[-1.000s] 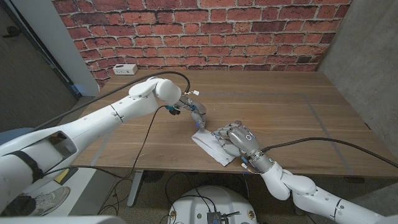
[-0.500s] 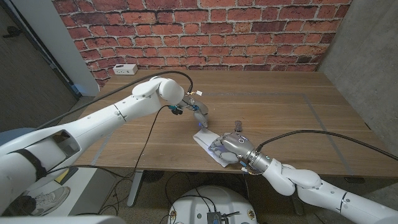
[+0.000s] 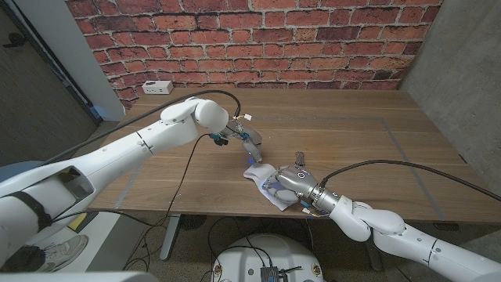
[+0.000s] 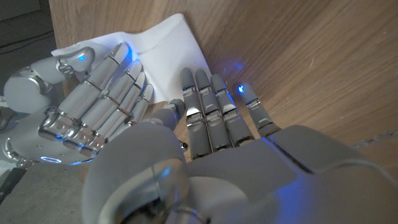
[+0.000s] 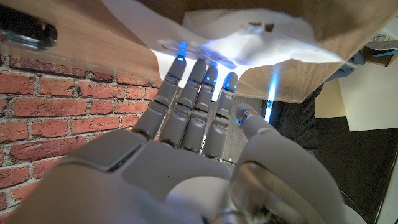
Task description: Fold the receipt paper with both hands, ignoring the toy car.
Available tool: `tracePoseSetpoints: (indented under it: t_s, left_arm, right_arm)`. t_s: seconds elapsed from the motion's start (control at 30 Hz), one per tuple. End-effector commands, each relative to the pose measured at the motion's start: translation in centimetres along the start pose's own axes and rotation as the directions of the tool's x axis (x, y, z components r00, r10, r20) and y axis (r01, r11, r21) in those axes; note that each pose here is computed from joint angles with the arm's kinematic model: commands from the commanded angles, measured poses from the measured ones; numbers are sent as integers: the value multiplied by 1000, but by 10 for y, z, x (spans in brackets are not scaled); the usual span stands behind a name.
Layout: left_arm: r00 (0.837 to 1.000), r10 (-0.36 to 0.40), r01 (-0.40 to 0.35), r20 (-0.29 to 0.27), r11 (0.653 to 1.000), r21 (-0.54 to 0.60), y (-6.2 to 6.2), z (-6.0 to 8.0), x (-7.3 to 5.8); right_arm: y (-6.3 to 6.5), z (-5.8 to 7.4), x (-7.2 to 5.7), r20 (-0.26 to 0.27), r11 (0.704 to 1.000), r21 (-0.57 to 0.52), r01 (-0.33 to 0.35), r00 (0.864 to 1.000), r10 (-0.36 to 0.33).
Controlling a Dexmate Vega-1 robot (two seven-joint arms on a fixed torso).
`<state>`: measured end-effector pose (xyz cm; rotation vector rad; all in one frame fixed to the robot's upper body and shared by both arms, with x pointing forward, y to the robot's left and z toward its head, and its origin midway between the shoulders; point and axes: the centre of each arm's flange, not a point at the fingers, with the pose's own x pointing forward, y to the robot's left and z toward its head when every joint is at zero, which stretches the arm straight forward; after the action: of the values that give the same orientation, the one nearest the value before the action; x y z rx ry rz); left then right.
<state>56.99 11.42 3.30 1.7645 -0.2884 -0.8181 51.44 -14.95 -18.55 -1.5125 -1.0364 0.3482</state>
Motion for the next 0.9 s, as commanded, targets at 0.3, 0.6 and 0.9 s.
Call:
tracePoseSetpoints:
  t_s: [0.3,0.6,0.9]
  left_arm:
    - [986,131,-135,100,990,36,8,15,-24]
    - [1000,-29,29,-5,997,66,0,14,3]
    - [992,-127,127,-20,991,38,-11,7,30]
  right_arm:
    - [3,0,3,-14,1000,-8,-5,1000,5]
    - [2,0,1,-22,1000,-6,3,1000,-3]
    - [1,1,-3,-19,1000,-10,9,1000,-9]
